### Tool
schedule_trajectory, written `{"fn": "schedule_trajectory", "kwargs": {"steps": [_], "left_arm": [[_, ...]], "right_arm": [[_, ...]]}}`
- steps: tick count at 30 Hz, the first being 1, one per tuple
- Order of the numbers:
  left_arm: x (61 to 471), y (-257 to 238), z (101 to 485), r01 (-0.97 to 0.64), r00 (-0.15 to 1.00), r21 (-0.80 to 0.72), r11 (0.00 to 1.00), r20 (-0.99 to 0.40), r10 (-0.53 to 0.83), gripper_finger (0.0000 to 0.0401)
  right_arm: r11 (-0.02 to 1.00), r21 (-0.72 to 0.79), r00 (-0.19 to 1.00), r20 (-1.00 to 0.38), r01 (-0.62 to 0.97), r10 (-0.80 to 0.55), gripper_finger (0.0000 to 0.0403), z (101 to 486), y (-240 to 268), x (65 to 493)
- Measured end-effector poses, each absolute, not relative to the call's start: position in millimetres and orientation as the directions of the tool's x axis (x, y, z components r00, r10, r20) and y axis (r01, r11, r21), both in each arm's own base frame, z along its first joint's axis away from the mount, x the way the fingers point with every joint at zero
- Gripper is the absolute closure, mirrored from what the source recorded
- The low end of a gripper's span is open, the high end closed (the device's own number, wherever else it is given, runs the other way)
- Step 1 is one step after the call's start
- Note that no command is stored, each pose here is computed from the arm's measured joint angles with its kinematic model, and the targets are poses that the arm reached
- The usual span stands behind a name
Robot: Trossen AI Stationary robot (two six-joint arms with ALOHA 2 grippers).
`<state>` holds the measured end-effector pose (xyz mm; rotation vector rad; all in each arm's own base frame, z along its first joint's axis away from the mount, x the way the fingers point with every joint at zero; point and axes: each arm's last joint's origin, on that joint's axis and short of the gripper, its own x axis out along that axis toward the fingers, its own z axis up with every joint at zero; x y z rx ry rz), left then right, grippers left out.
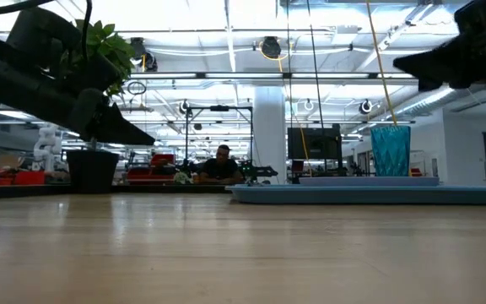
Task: Pick and place plate/cup/fork/spoon on tray
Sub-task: Return to Home Position
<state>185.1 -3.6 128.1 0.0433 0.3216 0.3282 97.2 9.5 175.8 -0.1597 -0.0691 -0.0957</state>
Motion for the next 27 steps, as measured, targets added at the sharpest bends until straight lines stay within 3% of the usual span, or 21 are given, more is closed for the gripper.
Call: {"fn": "schedule_trajectory", "kwargs": {"steps": [7,13,27], "left_arm": [[185,-4,128,-0.296,0.901,0.094,0.951,-0.303,0.31,0.0388],[185,-5,134,-0.285,0.916,0.07,0.956,-0.273,0.293,0.0392],[187,-3,146,-0.297,0.937,0.091,0.951,-0.165,0.309,0.0386]], "right_arm": [[0.96,-0.23,0.979,0.158,0.161,-0.127,0.0403,183,7,94],[0.961,-0.264,0.989,0.139,0.086,-0.051,0.0403,181,9,95],[0.952,-0.258,0.981,0.146,0.165,-0.13,0.0403,182,-6,95]]}}
